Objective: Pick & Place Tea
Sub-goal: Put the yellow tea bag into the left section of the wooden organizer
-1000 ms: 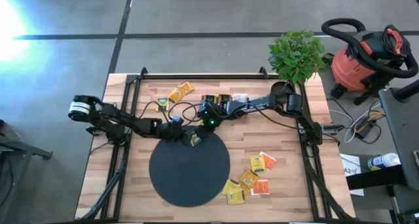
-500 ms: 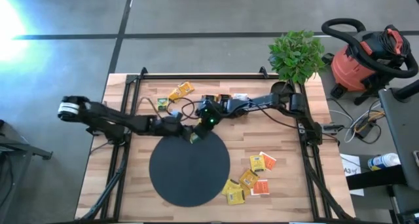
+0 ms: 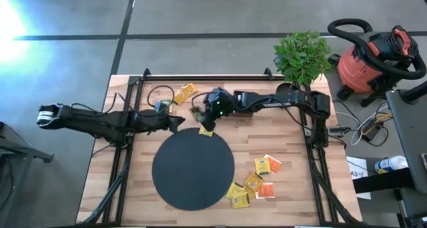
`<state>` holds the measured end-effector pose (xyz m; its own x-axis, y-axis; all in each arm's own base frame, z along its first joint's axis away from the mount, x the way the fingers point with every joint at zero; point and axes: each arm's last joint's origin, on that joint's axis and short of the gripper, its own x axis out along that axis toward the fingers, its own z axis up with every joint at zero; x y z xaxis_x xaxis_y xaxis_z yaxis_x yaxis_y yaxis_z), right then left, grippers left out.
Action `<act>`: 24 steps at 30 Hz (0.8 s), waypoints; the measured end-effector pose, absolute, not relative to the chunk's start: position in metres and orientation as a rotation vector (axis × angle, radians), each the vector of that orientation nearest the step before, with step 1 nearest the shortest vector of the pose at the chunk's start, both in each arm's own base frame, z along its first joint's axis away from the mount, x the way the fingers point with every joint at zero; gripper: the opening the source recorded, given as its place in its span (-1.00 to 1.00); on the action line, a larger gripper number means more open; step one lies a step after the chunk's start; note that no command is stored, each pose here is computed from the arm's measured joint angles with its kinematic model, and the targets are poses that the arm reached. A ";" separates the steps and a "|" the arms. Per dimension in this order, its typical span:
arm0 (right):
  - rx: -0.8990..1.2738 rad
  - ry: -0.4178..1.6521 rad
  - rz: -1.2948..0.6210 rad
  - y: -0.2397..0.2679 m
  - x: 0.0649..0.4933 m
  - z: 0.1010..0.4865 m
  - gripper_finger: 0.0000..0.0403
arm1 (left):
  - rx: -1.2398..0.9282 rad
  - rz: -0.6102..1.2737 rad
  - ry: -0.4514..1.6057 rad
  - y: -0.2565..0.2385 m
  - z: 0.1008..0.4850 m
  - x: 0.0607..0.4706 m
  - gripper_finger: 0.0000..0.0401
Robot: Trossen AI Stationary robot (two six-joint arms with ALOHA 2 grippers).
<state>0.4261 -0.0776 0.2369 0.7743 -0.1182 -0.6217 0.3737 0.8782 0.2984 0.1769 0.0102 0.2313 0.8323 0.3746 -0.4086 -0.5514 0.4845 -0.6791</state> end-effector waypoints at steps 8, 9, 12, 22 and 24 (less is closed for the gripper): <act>0.434 0.452 -0.278 -0.078 0.426 0.272 -0.96 | -0.895 0.614 0.224 0.015 0.227 0.178 -0.39; 0.442 0.435 -0.277 -0.078 0.426 0.274 -0.96 | -0.891 0.624 0.220 0.016 0.227 0.179 -0.39; 0.482 0.389 -0.278 -0.079 0.428 0.280 -0.96 | -0.861 0.658 0.195 0.017 0.228 0.178 -0.39; 0.468 0.341 -0.218 -0.078 0.428 0.300 -0.96 | -0.699 0.490 0.099 0.016 0.251 0.172 -0.39; 0.438 0.325 -0.226 -0.079 0.425 0.307 -0.96 | -0.680 0.428 0.119 0.014 0.253 0.170 -0.39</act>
<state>0.4250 -0.0787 0.3070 0.9237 -0.1441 -0.3549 0.2825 0.8821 0.3769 0.1698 0.0138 0.2529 0.9065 0.3446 -0.2441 -0.4211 0.6946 -0.5832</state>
